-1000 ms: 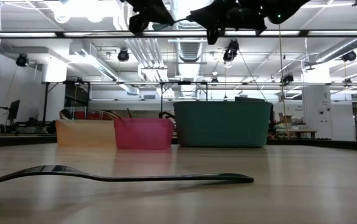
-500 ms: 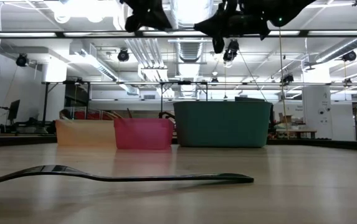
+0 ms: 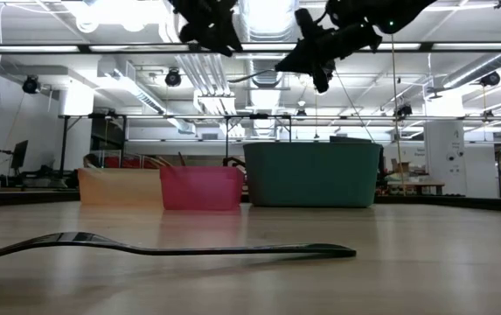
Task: Sort silverware by color (type)
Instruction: Put the blue fork into the orange bin
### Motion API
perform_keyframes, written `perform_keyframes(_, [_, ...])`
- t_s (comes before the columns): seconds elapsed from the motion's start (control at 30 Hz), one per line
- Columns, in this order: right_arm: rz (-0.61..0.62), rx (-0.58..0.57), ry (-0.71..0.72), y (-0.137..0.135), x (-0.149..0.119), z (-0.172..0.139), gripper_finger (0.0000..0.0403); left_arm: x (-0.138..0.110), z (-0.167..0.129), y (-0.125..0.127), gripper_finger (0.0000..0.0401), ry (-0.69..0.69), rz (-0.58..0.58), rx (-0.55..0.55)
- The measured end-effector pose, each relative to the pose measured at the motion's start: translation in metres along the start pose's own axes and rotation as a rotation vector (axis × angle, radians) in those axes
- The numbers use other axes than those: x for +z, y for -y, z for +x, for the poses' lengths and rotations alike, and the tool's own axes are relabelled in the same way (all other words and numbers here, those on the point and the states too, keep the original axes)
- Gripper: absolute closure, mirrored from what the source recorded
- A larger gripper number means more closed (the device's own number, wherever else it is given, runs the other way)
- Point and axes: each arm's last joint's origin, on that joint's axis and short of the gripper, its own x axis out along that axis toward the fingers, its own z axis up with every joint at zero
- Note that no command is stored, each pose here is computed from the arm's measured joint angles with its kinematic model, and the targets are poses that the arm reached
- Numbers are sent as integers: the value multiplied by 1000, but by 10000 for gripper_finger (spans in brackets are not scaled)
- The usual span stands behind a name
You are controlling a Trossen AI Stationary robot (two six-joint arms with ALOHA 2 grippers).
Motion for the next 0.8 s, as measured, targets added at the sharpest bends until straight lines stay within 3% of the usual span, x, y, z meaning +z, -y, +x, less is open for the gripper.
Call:
perform_keyframes(0.2, [67, -92, 32, -13, -5, 9, 395, 1, 34, 8, 192, 53, 37, -11])
perform_keyframes(0.43, [148, -220, 84, -20, -8, 12, 394, -9, 63, 16, 204, 0, 55, -25])
perform_keyframes(0.8, [161, -262, 100, -19, -9, 12, 394, -11, 79, 15, 260, 28, 82, -26])
